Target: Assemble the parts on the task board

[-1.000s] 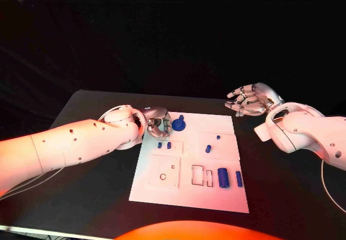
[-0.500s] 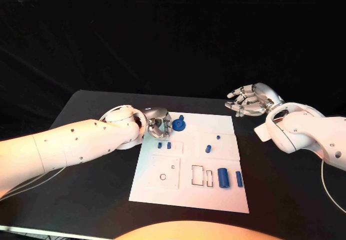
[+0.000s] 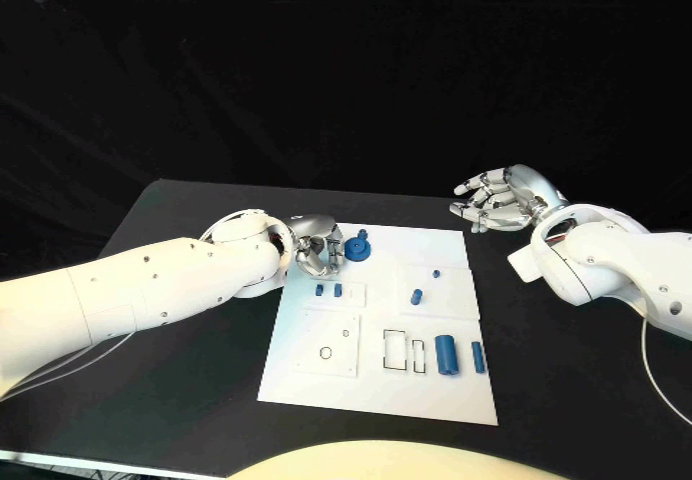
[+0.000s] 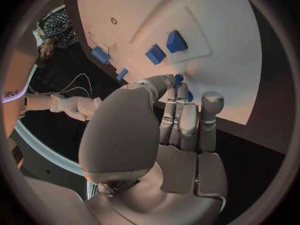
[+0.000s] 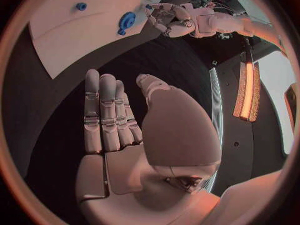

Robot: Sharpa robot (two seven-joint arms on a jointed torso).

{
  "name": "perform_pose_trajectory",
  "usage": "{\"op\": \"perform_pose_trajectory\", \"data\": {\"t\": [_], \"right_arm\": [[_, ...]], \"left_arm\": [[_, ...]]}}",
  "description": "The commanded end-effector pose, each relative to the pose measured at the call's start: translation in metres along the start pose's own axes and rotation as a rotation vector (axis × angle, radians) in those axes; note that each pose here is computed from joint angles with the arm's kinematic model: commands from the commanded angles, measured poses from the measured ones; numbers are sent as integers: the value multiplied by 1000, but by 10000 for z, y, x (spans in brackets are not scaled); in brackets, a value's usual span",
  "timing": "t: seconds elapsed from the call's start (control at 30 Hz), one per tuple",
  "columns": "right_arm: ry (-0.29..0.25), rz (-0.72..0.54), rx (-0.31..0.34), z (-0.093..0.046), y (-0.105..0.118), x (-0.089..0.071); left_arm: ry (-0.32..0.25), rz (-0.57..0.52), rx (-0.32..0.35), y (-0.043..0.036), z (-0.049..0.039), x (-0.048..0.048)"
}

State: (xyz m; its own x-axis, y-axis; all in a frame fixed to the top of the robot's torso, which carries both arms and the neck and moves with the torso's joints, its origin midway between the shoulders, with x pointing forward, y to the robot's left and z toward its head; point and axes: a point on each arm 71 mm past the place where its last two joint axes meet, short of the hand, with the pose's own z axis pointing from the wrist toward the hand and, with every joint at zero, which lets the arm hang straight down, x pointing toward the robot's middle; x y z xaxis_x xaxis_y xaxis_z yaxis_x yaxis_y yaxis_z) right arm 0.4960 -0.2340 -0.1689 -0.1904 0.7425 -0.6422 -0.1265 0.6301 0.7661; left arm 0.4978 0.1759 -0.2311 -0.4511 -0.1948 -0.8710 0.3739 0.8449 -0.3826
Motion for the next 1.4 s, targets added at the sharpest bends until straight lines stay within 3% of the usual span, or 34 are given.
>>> {"op": "perform_pose_trajectory", "data": {"t": [0.03, 1.4], "right_arm": [[9, -7, -19, -1, 14, 10], [11, -5, -15, -3, 8, 7]], "left_arm": [[22, -6, 4, -17, 11, 16], [41, -17, 17, -11, 35, 97]]}}
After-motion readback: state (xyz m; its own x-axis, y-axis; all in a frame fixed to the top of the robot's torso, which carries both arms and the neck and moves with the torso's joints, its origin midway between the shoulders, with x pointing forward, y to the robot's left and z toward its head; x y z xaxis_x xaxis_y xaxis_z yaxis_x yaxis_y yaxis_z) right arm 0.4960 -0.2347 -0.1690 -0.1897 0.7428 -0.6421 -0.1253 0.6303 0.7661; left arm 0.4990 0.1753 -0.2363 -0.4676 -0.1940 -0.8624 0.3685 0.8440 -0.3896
